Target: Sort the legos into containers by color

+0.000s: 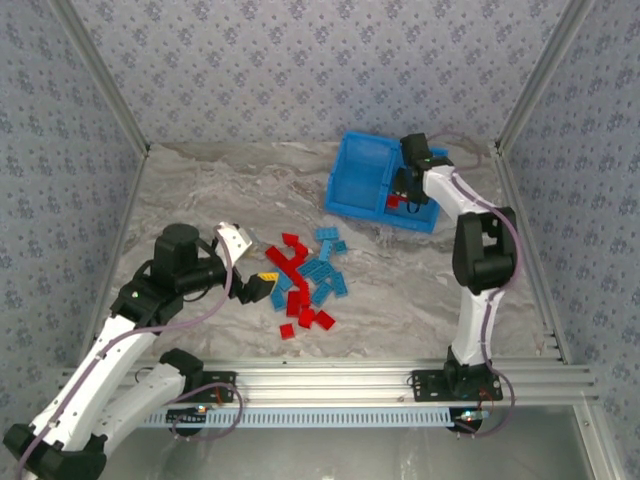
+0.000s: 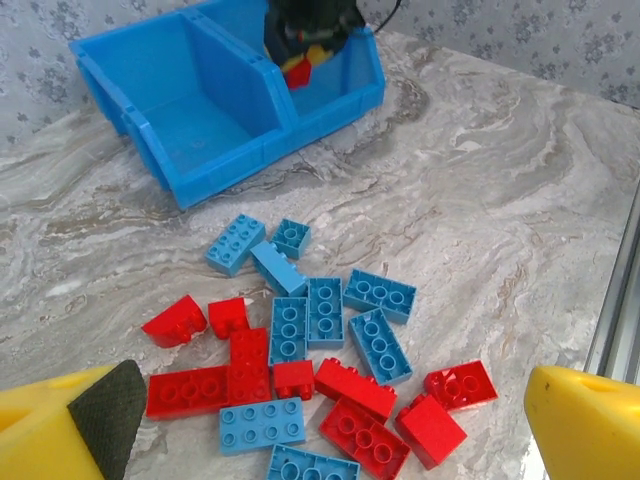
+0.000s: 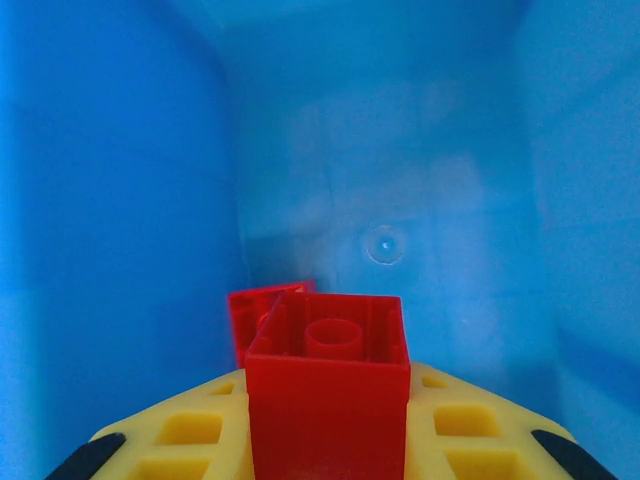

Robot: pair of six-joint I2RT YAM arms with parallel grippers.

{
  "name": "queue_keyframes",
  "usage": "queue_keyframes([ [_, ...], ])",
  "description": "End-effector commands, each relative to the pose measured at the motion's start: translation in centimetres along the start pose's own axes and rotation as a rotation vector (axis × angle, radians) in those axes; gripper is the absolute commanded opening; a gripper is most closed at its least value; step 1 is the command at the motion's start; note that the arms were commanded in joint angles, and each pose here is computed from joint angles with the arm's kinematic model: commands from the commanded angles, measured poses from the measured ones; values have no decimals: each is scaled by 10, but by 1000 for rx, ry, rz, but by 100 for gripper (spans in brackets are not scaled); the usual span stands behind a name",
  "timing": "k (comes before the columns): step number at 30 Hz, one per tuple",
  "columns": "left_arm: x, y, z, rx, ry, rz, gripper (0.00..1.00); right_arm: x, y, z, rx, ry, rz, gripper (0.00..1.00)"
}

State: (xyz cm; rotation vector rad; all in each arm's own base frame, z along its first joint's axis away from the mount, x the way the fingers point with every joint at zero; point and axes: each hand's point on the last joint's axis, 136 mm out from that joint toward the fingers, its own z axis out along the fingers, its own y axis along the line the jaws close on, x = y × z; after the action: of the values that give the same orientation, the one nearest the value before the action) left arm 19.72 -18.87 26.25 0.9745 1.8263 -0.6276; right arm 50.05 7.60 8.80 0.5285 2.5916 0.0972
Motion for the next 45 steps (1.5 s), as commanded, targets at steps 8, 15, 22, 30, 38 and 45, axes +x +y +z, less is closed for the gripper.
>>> queue_keyframes([
  [8, -2, 12, 0, -65, -9, -4, 99, 4, -3, 0, 22, 51, -8, 49],
  [15, 0, 27, 2, -138, 14, -55, 99, -16, 1, -56, -30, -44, -7, 52],
  [22, -4, 39, 10, -174, 35, -165, 99, -5, 20, -153, -184, -180, -56, 53],
  [30, 0, 36, 12, -150, 51, -133, 99, 146, 51, -194, -305, -73, -315, 56],
  [38, 0, 34, 13, -135, 48, -134, 99, 306, 72, -174, -420, 169, -623, 64],
  [45, 3, 33, 14, -122, 73, -149, 99, 372, 86, -156, -448, 321, -934, 74],
])
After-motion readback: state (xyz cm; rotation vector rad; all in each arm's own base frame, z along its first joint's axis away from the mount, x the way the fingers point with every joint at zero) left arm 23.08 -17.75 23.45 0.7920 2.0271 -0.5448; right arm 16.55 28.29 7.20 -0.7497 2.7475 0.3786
